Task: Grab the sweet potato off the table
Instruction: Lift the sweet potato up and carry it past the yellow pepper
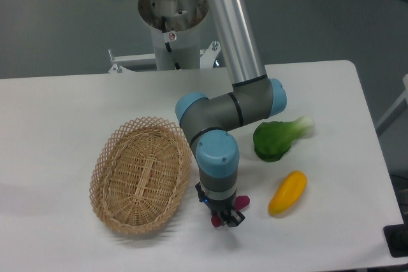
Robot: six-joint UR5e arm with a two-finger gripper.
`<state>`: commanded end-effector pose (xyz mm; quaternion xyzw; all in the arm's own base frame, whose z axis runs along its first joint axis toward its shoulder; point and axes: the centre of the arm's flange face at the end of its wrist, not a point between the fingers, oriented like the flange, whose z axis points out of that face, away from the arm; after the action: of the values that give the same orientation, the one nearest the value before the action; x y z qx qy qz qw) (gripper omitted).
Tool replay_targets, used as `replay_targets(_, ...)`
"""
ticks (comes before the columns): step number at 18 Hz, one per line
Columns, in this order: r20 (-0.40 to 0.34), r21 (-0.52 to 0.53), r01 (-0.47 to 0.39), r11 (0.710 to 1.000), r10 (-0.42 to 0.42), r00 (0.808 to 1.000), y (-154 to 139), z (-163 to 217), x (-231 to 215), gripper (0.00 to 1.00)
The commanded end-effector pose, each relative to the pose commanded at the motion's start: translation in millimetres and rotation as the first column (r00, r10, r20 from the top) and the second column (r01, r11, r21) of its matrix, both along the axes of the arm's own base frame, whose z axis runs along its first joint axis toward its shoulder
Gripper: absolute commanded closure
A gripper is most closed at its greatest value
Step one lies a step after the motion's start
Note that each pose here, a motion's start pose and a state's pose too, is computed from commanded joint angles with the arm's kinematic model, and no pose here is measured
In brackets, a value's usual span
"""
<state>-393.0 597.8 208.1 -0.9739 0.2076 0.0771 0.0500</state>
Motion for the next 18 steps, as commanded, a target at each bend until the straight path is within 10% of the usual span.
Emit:
replay_targets(8,-0.043,0.15,-0.069,0.986,0.076,0.996,-58,100,-82,0.67)
replay_targets(18,-0.035,0.143,0.024,0.989,-0.019,0.999,-157,174,-133,0.66)
